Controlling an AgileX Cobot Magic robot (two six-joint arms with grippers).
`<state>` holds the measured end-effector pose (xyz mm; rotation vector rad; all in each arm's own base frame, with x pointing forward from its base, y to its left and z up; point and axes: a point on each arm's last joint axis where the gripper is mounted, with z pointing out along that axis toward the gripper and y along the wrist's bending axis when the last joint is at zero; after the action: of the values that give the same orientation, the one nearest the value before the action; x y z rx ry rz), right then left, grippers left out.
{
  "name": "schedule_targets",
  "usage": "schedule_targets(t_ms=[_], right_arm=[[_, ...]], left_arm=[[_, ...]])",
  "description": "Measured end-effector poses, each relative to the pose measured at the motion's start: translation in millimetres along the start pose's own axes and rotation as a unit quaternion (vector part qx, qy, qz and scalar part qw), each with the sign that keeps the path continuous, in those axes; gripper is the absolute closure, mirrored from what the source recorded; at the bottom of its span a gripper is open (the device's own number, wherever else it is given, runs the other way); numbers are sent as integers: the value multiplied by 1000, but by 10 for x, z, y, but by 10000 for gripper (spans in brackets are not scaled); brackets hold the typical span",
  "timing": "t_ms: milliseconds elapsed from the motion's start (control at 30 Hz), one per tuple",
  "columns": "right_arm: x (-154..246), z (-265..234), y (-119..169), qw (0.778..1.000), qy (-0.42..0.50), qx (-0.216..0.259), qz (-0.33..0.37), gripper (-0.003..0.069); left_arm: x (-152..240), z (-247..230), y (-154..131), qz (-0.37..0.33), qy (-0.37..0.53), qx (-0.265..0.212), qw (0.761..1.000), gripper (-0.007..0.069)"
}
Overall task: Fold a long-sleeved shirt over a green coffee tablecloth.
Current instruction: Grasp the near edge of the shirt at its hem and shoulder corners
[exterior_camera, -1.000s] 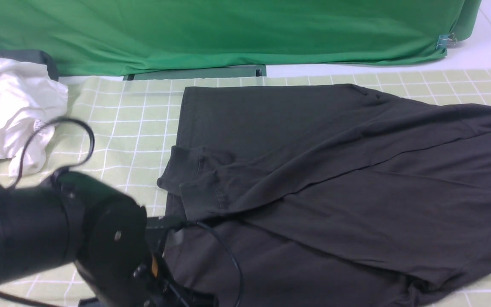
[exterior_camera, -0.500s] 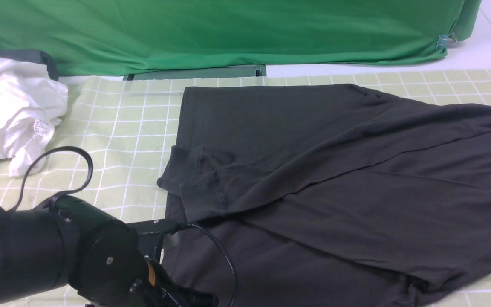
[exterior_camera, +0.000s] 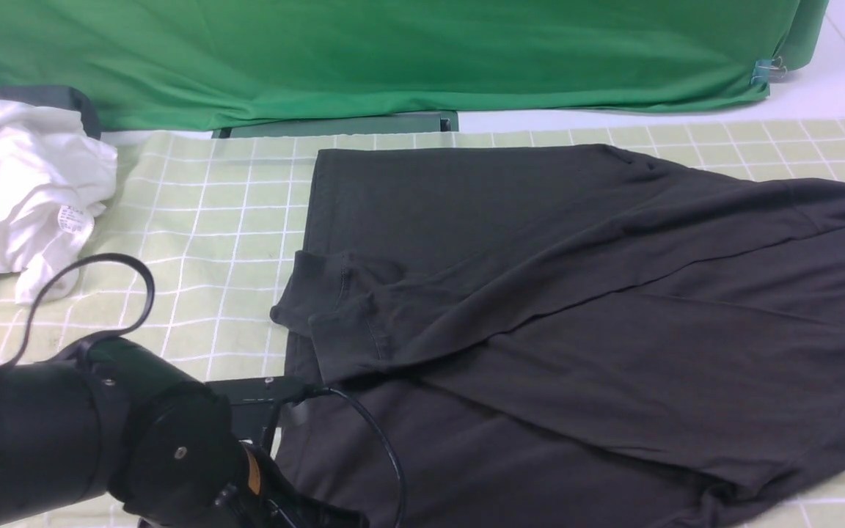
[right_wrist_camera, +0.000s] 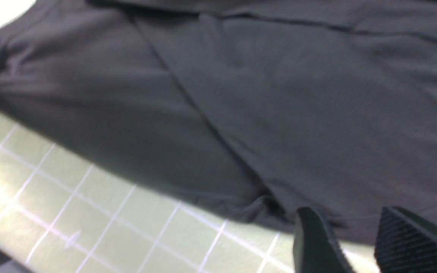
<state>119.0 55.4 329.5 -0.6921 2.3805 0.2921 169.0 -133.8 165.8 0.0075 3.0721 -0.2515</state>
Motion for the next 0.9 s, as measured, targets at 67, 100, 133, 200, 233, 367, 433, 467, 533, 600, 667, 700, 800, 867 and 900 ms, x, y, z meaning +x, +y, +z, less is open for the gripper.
schedule_targets(t_ms=[67,100,133,200,233,367,433,467,533,600,667,700,800,867,900], right_arm=[[33,82,43,1000,13,-15,-12,418],[52,165,77,999,26,-27,-24,415],[70,223,105,998,36,-35,-35,409],[125,390,180,994,71,-55,-68,385],[156,466,222,990,89,-63,-86,374],[249,804,334,968,176,-62,-168,268],[254,968,353,958,208,-36,-193,228],[246,1052,350,955,218,-19,-201,218],[230,1168,325,950,228,10,-211,211],[224,1353,276,943,248,44,-216,207],[235,1479,247,936,266,62,-223,206],[243,1541,239,932,276,69,-225,207],[272,1686,220,922,297,80,-235,205],[291,1749,212,918,306,84,-240,205],[303,1788,206,912,315,85,-247,205]], left_arm=[[8,-36,10,6,-4,-2,1000,603],[11,-56,13,8,-8,-1,1000,603],[13,-73,14,10,-11,1,1000,603],[15,-99,16,12,-17,3,1000,603],[15,-105,17,15,-18,3,1000,603],[28,-112,26,25,-13,-1,1000,603],[29,-112,28,27,-12,-3,1000,603],[29,-112,28,27,-12,-3,1000,603],[27,-112,31,29,-13,-4,999,603],[24,-112,35,32,-15,-6,999,603],[23,-112,36,34,-15,-7,999,603],[23,-112,36,34,-15,-7,999,603],[22,-112,35,35,-16,-7,999,603],[22,-112,35,35,-16,-7,999,603],[21,-112,35,36,-17,-7,999,603]])
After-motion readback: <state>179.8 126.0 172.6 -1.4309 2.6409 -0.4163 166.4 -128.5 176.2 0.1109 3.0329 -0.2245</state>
